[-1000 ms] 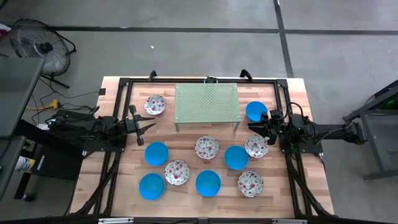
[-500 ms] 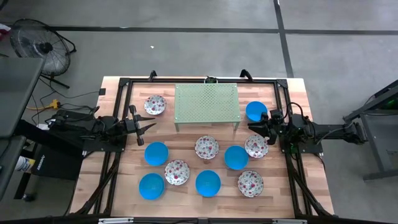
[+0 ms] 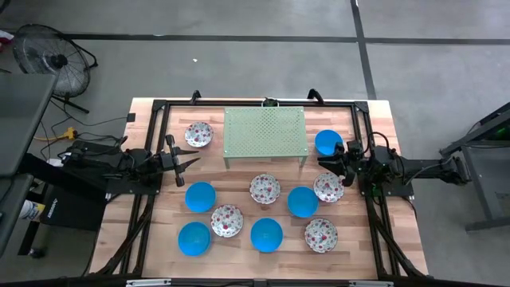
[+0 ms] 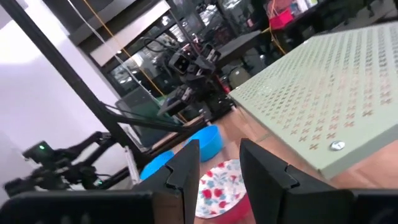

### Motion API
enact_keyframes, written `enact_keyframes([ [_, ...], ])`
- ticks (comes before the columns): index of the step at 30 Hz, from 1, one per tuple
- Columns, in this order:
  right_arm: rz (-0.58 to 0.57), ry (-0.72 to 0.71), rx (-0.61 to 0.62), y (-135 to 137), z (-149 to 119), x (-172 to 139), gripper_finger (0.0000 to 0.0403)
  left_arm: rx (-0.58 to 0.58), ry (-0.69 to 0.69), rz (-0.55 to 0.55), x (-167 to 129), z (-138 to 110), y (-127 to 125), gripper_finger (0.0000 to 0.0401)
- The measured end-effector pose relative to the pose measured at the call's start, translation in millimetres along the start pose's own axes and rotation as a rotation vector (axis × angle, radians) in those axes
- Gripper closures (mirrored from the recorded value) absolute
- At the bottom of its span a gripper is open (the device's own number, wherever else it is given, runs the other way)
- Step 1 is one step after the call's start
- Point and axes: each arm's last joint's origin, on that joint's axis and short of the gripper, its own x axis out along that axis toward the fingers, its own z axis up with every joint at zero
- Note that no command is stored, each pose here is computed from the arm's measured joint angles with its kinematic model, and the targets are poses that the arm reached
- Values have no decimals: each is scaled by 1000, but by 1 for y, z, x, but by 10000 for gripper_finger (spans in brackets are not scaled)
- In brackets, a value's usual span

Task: Pick & Place Mini bowls
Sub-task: Put the blue bowl on the shelf

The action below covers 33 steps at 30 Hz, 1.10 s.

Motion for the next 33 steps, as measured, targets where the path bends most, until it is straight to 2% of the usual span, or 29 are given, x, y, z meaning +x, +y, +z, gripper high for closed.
enact_keyframes([
  [6,-55,31,-72,4,12,0,300,0,0,0,0,0,0,304],
  [10,-147,107,-123,9,25,-1,300,0,0,0,0,0,0,304],
  [15,-347,191,-137,17,50,-3,300,0,0,0,0,0,0,304],
  [23,-711,317,-224,25,94,7,300,0,0,0,0,0,0,304],
  [27,-893,373,-161,20,111,17,300,0,0,0,0,0,0,304],
  [33,-1092,495,51,-2,133,36,300,0,0,0,0,0,0,304],
])
